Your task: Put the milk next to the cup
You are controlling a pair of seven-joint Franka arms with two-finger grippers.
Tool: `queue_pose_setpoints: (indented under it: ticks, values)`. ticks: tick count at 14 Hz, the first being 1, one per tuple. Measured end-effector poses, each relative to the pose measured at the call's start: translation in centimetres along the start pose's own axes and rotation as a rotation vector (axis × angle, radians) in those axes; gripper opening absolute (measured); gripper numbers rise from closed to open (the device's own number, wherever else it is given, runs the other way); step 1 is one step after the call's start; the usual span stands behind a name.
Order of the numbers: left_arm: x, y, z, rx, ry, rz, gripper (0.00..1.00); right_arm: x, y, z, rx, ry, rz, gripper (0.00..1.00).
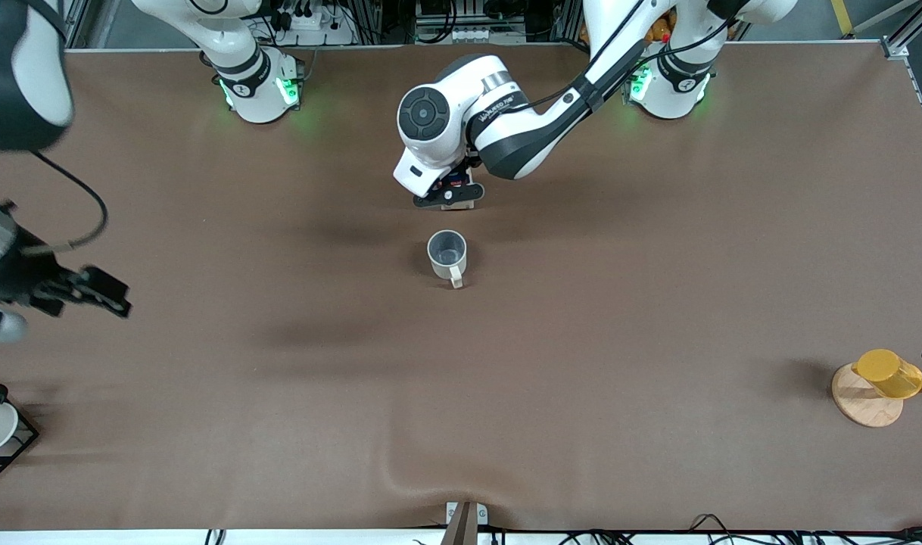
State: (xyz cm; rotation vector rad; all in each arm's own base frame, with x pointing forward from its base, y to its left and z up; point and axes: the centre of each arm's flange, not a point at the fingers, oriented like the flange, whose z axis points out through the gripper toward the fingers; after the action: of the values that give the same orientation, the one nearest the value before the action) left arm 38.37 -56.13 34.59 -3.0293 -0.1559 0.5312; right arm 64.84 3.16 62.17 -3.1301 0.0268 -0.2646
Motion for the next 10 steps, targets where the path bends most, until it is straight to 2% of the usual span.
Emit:
queue_pose_setpoints:
  ticks: [3,5,10]
  values:
    - [0.4,0.0,-0.5,-0.009,0.006,0.043,0.45,-2.3,1.4,-4.9,-0.014,0.014,-0.011,1.00]
    - [0.7,-0.1,-0.9,-0.014,0.011,0.067,0.44,-3.4,2.7,-7.1,-0.021,0.025,-0.060,1.00]
    - [2.0,-0.6,-0.9,-0.012,0.019,0.083,0.44,-5.2,4.1,-9.3,-0.028,0.005,-0.084,1.00]
